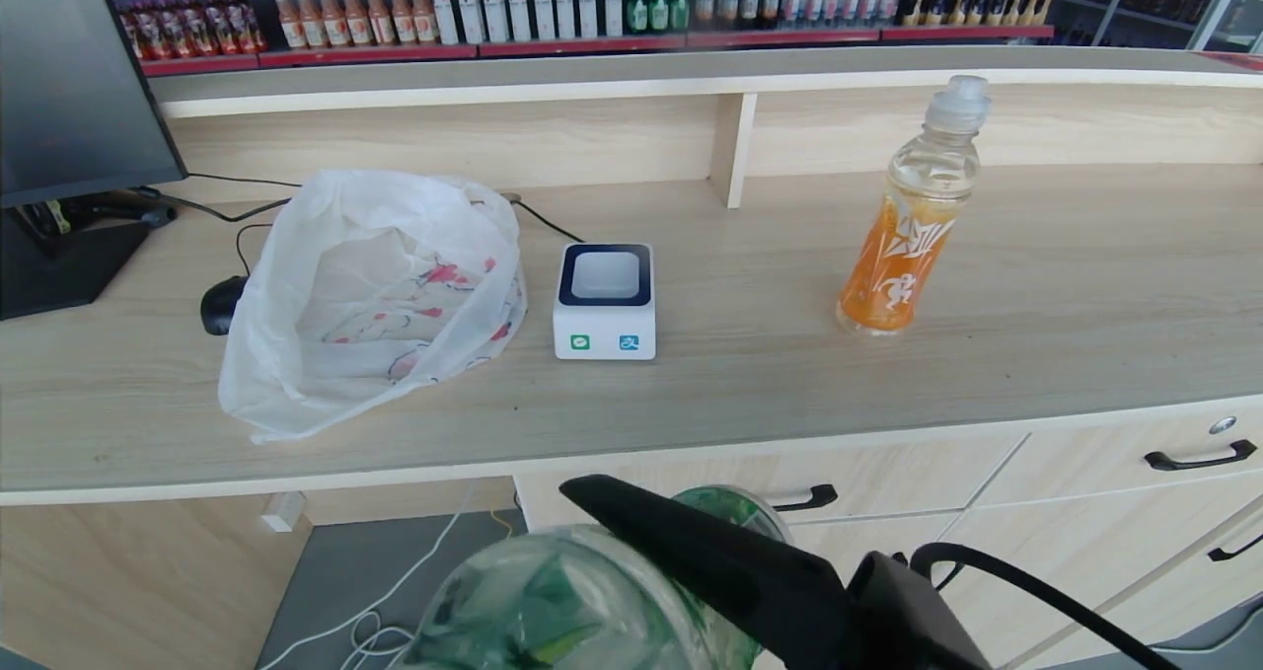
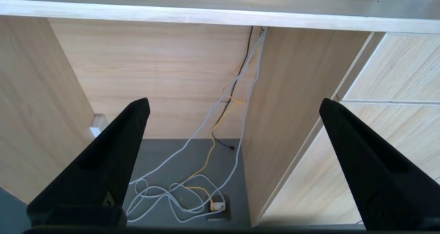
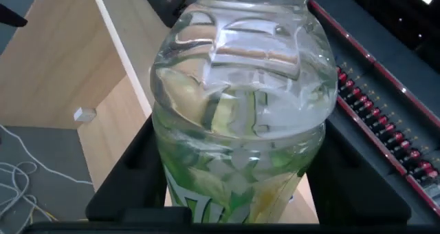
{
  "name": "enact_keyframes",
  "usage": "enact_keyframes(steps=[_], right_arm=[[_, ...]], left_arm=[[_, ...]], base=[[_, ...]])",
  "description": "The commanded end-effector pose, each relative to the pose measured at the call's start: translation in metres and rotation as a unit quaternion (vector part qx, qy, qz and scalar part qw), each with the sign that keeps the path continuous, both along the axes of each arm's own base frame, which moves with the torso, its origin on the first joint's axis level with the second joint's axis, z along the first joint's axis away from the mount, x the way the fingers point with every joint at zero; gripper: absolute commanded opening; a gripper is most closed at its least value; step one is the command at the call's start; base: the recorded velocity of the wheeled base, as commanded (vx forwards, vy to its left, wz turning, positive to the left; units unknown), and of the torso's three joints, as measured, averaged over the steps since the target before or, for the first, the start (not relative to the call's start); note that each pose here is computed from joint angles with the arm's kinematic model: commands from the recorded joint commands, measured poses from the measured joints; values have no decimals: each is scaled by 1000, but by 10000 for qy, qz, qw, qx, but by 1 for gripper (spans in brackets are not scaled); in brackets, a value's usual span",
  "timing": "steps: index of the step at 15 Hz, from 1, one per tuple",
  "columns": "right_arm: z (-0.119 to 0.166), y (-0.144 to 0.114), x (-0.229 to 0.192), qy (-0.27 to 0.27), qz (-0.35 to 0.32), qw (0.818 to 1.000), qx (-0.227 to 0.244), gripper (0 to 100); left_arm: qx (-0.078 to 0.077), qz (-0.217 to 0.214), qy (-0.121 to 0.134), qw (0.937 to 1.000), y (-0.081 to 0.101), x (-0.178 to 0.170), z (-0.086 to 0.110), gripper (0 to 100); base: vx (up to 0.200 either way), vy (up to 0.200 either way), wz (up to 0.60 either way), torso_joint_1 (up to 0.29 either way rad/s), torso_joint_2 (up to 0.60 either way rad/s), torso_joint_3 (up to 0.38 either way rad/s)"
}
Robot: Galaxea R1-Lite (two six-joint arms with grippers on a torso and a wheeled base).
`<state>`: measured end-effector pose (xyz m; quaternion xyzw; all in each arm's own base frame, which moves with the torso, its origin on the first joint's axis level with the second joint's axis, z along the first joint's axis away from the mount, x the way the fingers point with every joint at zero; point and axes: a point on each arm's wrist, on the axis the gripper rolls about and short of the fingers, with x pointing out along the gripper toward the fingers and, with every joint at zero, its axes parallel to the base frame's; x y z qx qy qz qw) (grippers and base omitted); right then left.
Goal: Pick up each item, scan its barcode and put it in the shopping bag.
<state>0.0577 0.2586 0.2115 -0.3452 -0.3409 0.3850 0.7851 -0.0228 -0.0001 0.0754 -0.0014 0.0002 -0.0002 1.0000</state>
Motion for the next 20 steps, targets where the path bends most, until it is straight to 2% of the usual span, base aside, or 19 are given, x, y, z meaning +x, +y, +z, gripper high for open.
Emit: enact_keyframes(steps=[1,5,6,12,14,20], right_arm=[[4,1,-1,-294,188,9992,-202,0],[6,0,-1,-861,91,9953,-441,0],[11,4,5,-1398,-190,9885,-537,0],[10,10,5,-2053,-147,9760,-716,0],[11,9,5,-2516,-290,9632,-897,0],[17,20,6,-3100,-354,9473,-720,0]], left_arm=[[-2,2,6,10000,0,0,0,100],[-2,2,-2,10000,0,0,0,100],[-2,2,6,10000,0,0,0,100],[-2,2,6,10000,0,0,0,100],[-2,2,6,10000,0,0,0,100],[-2,2,6,10000,0,0,0,100]], base=[[0,0,0,0,0,0],[0,0,0,0,0,0],[0,0,0,0,0,0],[0,0,0,0,0,0],[0,0,0,0,0,0],[0,0,0,0,0,0]])
